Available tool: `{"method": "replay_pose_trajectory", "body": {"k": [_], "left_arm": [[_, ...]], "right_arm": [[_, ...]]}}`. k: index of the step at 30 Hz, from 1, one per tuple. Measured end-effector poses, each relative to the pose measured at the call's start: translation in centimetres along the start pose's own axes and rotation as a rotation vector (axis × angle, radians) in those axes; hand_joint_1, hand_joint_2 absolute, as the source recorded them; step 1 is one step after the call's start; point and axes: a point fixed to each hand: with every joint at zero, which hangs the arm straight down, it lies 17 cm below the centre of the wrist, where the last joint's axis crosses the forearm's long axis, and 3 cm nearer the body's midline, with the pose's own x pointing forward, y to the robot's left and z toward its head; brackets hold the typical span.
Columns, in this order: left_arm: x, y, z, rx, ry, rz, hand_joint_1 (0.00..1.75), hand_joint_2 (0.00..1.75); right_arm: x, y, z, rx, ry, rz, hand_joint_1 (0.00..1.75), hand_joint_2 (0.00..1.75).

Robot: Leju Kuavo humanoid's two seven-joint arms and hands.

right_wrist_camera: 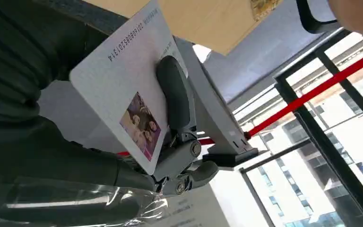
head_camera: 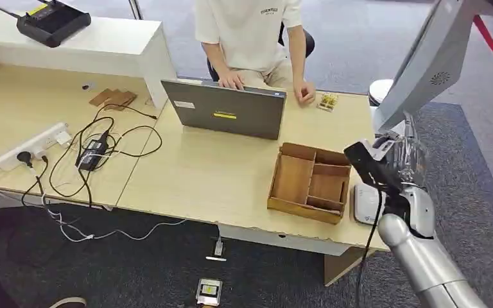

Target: Pass the card to the sensor for recognition and then transmit it.

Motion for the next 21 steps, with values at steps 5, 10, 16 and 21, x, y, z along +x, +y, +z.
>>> {"method": "replay_pose_trajectory", "body": {"k": [5,10,16,21], "left_arm": [[-0.2,0.0,0.0,0.001,0.01,0.013,0.0,0.0],[-0.4,-0.1,0.0,0.001,0.017,0.016,0.0,0.0],[-0.4,0.0,0.0,0.001,0.019,0.016,0.0,0.0],[-0.4,0.1,0.0,0.002,0.021,0.015,0.0,0.0]], "right_arm": [[-2.8,0.9,1.7,0.021,0.047,0.0,1.55,1.75],[-3.7,1.7,2.8,0.038,0.058,0.017,1.55,1.75],[-4.6,3.3,3.6,0.081,0.067,0.048,1.57,1.75],[-5.6,4.7,4.2,0.123,0.085,0.082,1.55,1.75]]}}
